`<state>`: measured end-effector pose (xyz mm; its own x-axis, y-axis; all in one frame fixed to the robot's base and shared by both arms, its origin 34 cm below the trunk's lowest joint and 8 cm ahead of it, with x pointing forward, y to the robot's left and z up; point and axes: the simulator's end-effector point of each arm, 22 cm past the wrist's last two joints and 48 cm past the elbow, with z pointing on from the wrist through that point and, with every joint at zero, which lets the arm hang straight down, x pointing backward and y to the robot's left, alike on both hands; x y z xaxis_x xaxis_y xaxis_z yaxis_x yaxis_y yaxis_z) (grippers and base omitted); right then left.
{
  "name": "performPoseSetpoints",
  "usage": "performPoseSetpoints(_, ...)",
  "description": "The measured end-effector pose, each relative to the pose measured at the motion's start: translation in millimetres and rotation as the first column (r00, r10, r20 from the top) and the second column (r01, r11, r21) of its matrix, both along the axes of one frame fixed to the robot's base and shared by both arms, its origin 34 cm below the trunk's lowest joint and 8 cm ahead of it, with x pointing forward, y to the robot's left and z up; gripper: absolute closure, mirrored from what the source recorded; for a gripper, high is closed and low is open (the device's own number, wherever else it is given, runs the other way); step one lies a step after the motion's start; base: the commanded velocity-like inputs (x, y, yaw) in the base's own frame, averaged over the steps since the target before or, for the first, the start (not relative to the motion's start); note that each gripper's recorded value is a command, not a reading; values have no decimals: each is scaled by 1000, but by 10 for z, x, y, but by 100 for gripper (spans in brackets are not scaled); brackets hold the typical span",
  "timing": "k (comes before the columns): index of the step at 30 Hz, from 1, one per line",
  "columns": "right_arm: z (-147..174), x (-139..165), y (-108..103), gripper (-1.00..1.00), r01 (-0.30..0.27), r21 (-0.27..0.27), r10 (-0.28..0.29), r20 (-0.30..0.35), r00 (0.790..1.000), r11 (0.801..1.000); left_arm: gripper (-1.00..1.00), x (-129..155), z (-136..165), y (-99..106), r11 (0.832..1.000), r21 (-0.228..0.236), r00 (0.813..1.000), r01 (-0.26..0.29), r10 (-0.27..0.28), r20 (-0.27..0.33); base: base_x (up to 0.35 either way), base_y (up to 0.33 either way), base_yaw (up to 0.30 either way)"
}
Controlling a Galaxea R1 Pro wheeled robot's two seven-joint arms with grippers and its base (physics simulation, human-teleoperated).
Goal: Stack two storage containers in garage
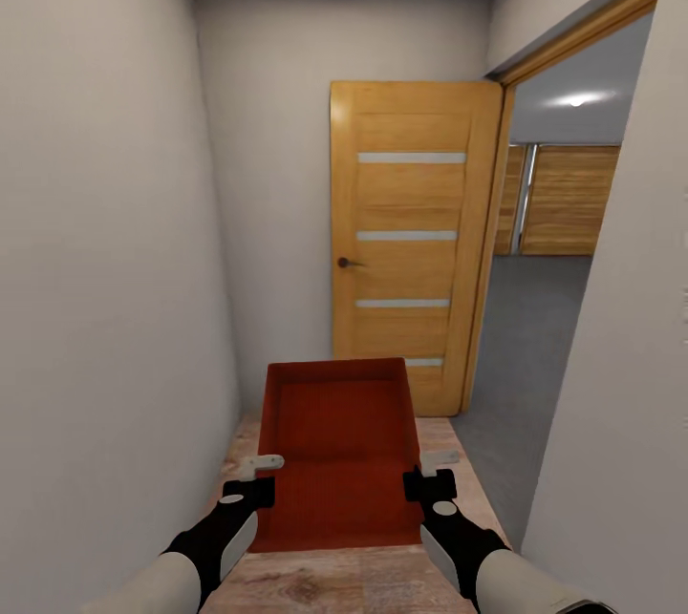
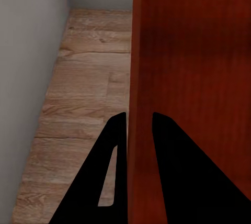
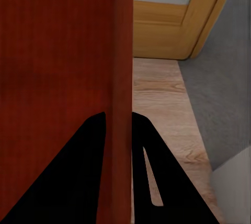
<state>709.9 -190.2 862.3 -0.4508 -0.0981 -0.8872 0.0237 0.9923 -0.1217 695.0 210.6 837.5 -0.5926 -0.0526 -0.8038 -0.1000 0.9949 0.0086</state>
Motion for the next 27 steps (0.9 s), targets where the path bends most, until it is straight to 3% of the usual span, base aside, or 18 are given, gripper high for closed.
performPoseSetpoints(18, -10, -4, -4, 100, -1, 0, 1, -2, 1000, 1000, 100, -5, -10, -4, 1000, 0, 1000, 0, 0, -2, 12, 0, -276)
performPoseSetpoints(27, -4, -5, -4, 100, -3, -3, 3, -1, 1000, 1000, 100, -13, -14, -5, 1000, -3, 1000, -2, 2, -1, 242, 134, -283)
